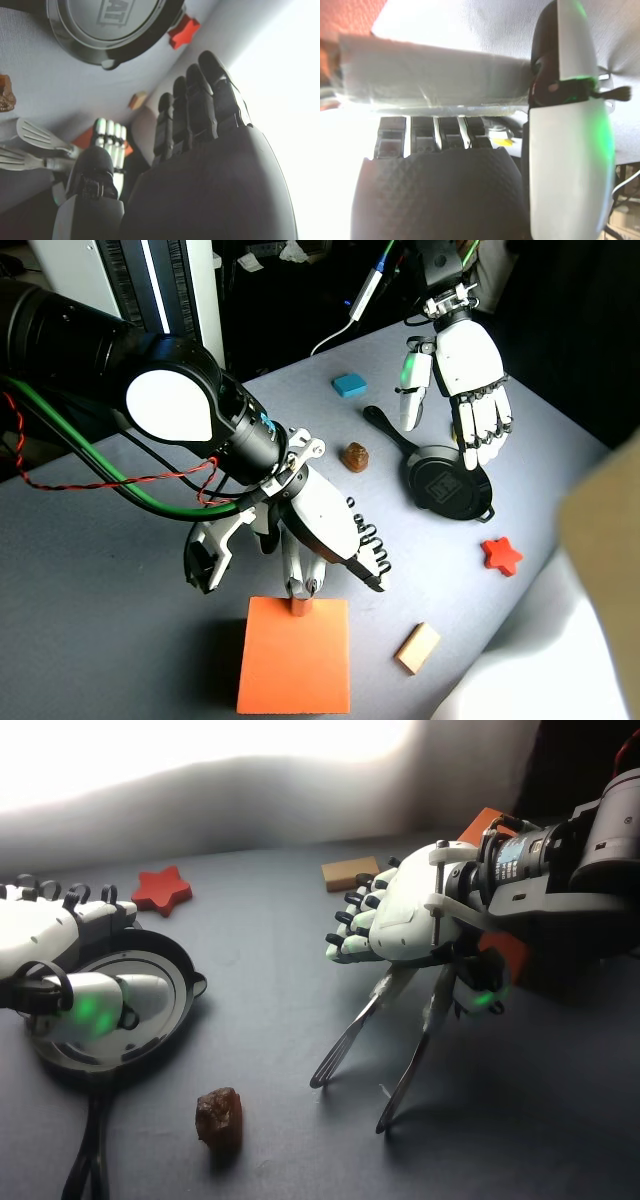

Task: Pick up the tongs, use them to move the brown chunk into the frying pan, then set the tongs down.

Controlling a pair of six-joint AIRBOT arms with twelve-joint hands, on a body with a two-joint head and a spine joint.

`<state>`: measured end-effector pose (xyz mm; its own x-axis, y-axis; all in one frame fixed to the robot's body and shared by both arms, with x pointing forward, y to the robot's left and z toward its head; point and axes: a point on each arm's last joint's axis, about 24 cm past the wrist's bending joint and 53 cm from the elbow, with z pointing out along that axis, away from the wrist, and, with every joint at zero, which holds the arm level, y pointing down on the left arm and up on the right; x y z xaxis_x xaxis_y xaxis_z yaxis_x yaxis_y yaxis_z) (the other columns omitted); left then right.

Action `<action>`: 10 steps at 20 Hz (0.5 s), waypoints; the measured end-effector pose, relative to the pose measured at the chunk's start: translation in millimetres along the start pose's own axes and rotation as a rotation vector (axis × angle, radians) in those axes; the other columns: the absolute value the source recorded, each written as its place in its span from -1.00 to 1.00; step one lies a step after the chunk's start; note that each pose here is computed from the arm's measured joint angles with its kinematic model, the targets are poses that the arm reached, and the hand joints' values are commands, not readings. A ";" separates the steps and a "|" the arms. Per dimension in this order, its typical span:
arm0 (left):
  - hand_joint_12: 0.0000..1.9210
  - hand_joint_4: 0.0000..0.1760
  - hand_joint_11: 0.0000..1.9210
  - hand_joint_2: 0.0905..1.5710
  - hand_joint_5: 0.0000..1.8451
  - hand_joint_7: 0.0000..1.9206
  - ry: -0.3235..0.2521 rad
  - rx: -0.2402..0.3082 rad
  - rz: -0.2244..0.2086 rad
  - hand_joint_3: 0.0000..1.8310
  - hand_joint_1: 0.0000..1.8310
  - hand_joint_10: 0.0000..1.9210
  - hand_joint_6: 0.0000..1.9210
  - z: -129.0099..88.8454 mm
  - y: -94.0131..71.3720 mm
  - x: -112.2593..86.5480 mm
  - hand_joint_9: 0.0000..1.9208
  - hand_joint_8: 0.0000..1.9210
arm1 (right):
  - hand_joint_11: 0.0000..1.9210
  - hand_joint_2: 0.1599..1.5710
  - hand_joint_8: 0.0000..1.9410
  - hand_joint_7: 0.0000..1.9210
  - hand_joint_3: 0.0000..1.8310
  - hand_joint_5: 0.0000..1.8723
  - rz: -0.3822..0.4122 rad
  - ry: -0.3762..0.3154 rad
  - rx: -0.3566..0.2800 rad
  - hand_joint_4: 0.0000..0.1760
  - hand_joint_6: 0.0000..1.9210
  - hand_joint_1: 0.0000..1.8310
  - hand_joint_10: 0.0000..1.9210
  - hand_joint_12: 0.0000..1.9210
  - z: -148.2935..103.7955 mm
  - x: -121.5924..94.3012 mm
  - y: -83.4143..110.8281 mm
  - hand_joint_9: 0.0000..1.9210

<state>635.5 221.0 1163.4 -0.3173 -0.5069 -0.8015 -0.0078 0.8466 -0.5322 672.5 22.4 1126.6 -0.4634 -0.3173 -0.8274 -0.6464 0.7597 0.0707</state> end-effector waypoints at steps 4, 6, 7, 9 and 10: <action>-0.26 -0.63 -1.00 0.60 -0.84 -0.80 0.001 -0.002 -0.002 -1.00 -1.00 -0.99 -0.98 0.0 0.5 0.4 -0.80 -0.99 | -0.97 0.10 -0.98 -0.93 -0.96 -0.95 -0.005 -0.001 0.005 -1.00 -0.98 0.18 -0.97 -0.99 0.2 -0.1 -1.8 -0.94; -0.24 -0.61 -1.00 0.60 -0.86 -0.82 0.001 -0.002 -0.004 -1.00 -1.00 -0.99 -0.99 0.0 0.5 0.3 -0.81 -1.00 | -1.00 0.10 -0.97 -0.82 -0.98 -0.85 -0.009 0.002 0.006 -1.00 -0.94 0.21 -0.92 -0.45 1.0 2.4 -2.4 -0.86; -0.22 -0.62 -1.00 0.60 -0.86 -0.81 0.001 -0.002 -0.004 -1.00 -1.00 -0.99 -0.99 0.0 0.6 0.3 -0.80 -1.00 | -1.00 0.11 -0.97 -0.79 -0.98 -0.82 -0.007 0.005 0.007 -1.00 -0.93 0.21 -0.90 -0.27 1.0 3.2 -2.6 -0.84; -0.21 -0.58 -1.00 0.61 -0.87 -0.81 0.004 -0.004 -0.006 -1.00 -1.00 -0.99 -1.00 -0.2 1.6 1.4 -0.80 -1.00 | -1.00 0.12 -0.96 -0.70 -0.99 -0.74 -0.011 0.003 0.008 -1.00 -0.90 0.25 -0.85 -0.06 0.8 2.9 -3.3 -0.79; -0.21 -0.61 -1.00 0.61 -0.85 -0.80 0.005 -0.005 -0.005 -1.00 -1.00 -0.99 -0.99 -0.2 2.1 1.8 -0.79 -0.99 | -1.00 0.13 -0.95 -0.65 -0.98 -0.70 -0.011 0.003 0.009 -1.00 -0.88 0.25 -0.81 0.09 0.6 2.9 -3.8 -0.75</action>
<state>634.7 221.9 1160.9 -0.3217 -0.5105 -0.7974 -0.0145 0.8448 -0.5349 674.0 18.9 1123.6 -0.4582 -0.3270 -0.8265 -0.6461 0.7611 0.0570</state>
